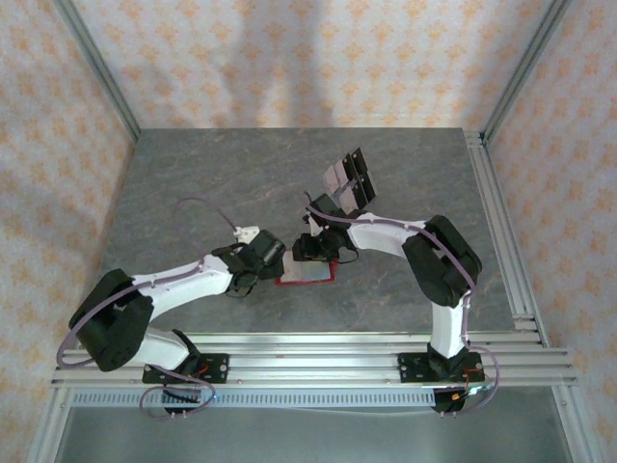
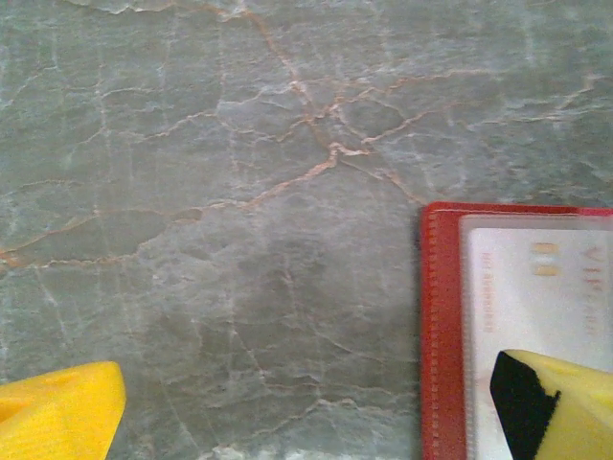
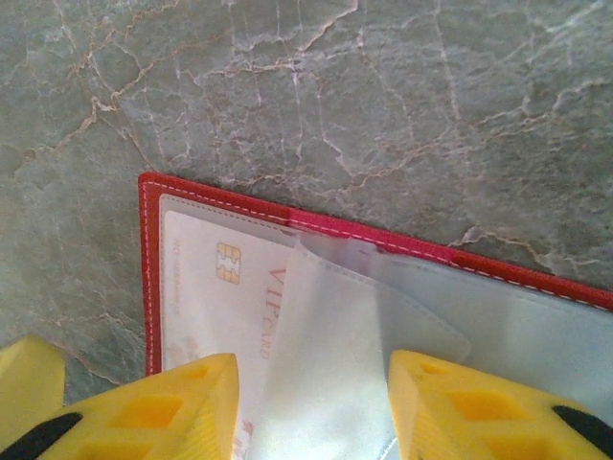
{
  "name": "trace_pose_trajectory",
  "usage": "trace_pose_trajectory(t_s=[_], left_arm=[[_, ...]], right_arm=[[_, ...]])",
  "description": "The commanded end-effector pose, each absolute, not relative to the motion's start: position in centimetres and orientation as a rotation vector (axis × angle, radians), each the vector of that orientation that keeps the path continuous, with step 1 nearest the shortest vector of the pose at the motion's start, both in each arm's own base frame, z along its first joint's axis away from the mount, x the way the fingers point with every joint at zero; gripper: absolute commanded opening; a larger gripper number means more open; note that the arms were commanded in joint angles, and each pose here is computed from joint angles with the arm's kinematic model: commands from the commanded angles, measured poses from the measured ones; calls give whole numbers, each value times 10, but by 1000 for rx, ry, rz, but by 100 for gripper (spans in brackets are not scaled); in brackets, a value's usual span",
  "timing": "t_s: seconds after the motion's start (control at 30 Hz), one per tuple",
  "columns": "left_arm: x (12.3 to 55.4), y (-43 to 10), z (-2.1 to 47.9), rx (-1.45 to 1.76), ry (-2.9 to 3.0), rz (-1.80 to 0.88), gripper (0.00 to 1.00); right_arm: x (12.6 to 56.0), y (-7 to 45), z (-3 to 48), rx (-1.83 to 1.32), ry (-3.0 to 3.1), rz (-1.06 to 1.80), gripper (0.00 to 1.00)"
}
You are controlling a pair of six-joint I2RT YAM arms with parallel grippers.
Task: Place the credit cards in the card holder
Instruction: Flip over the card slot on the card holder.
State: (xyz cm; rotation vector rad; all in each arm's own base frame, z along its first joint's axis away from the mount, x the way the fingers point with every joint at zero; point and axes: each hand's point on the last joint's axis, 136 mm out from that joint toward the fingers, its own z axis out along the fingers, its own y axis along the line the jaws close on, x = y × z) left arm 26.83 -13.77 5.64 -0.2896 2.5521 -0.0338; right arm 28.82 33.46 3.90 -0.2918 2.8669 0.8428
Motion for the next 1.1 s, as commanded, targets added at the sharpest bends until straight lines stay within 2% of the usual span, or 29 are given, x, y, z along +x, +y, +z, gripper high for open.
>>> trace_pose_trajectory(t_s=[0.0,0.27,0.5,1.07], left_arm=[[266,-156,67,-232,2517,-146,100],[260,-189,74,-151,2485,-246,100],[263,-205,68,-110,2492,-222,100],[268,-205,44,-86,2518,-96,100]], right_arm=[[283,337,37,-269,2874,867,45],[283,338,36,-261,2877,876,45],[283,338,35,-264,2876,880,45],[282,340,37,-268,2868,895,44]])
